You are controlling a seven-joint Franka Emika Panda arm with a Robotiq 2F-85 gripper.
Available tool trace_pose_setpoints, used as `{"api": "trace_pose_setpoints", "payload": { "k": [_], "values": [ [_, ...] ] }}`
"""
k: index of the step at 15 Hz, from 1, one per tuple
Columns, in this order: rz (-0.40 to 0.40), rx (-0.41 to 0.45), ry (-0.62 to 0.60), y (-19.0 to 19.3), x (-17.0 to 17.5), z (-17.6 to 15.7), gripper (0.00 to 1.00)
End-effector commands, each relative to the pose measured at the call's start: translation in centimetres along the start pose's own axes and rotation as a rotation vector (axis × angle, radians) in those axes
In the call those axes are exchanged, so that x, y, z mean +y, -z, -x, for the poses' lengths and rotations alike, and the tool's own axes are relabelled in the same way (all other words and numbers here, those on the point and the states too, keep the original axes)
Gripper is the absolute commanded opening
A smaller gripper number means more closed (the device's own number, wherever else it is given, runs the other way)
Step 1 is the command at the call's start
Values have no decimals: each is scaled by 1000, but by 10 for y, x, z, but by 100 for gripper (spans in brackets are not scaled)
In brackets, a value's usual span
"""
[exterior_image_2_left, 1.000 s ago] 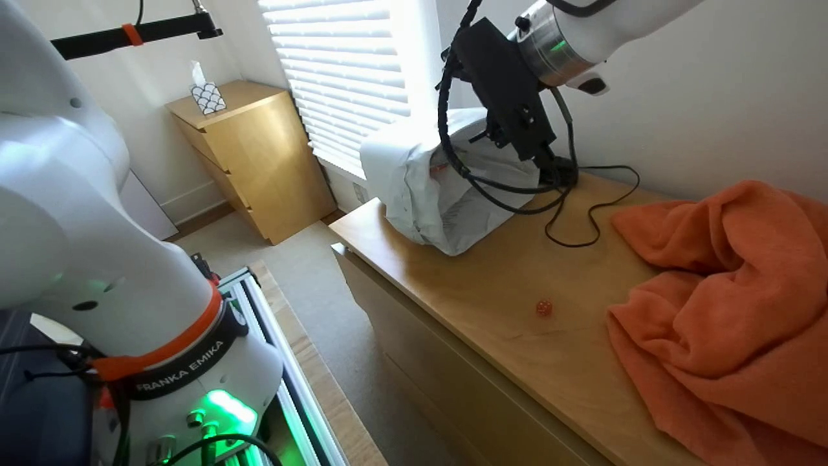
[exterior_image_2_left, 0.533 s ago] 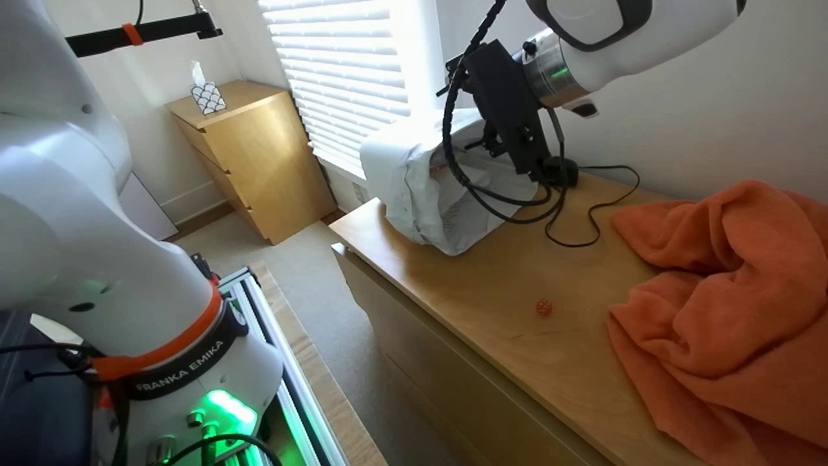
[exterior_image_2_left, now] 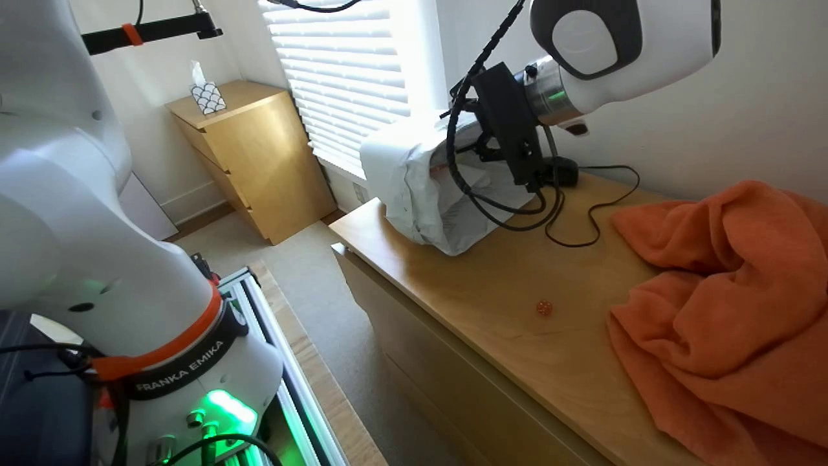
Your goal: Pick up the white bin
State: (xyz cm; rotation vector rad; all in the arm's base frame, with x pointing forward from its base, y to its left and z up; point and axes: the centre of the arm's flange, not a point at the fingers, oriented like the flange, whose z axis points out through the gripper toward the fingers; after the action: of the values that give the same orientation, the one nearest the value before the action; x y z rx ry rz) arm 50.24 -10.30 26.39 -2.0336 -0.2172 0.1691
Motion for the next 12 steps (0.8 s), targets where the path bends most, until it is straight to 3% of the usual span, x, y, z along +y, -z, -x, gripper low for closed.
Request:
{"api": "trace_pose_setpoints", "payload": {
  "k": [1, 6, 12],
  "values": [
    [-32, 22, -39, 7, 7, -8, 34],
    [-36, 35, -71, 11, 7, -12, 0],
    [23, 49, -133, 21, -27, -6, 2]
  ]
}}
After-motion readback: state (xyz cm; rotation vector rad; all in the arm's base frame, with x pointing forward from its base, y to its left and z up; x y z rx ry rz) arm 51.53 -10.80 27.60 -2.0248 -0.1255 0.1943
